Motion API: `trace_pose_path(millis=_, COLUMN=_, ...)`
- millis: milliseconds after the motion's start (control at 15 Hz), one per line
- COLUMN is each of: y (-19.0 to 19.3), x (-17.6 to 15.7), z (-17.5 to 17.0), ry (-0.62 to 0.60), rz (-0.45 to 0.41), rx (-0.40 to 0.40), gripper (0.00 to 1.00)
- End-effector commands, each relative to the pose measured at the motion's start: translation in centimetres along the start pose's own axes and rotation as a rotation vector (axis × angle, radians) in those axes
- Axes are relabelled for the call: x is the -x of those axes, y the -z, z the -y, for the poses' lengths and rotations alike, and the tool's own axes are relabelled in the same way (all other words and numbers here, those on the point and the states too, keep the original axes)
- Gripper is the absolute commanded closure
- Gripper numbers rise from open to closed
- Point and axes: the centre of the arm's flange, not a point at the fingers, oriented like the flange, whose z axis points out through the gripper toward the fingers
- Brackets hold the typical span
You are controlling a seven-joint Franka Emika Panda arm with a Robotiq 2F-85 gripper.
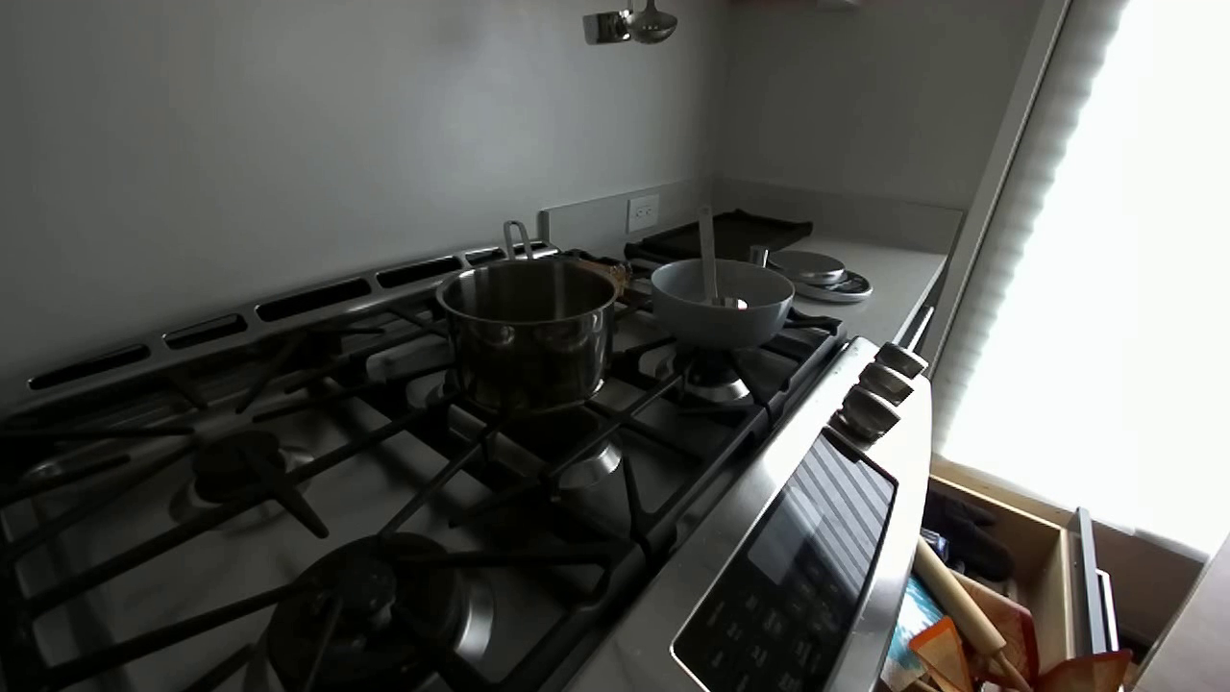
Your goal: Turn the light of the range hood on
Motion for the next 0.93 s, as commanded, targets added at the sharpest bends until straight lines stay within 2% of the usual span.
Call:
trace_pose_path(millis=0, y=0.0, x=0.4, z=0.4, ry=0.008, rz=0.024, rx=-0.030, gripper=1.00)
trace_pose_path(millis=867, y=-1.4, x=-0.5, z=0.7, ry=0.003, rz=0.008, rx=-0.041, gripper=1.00)
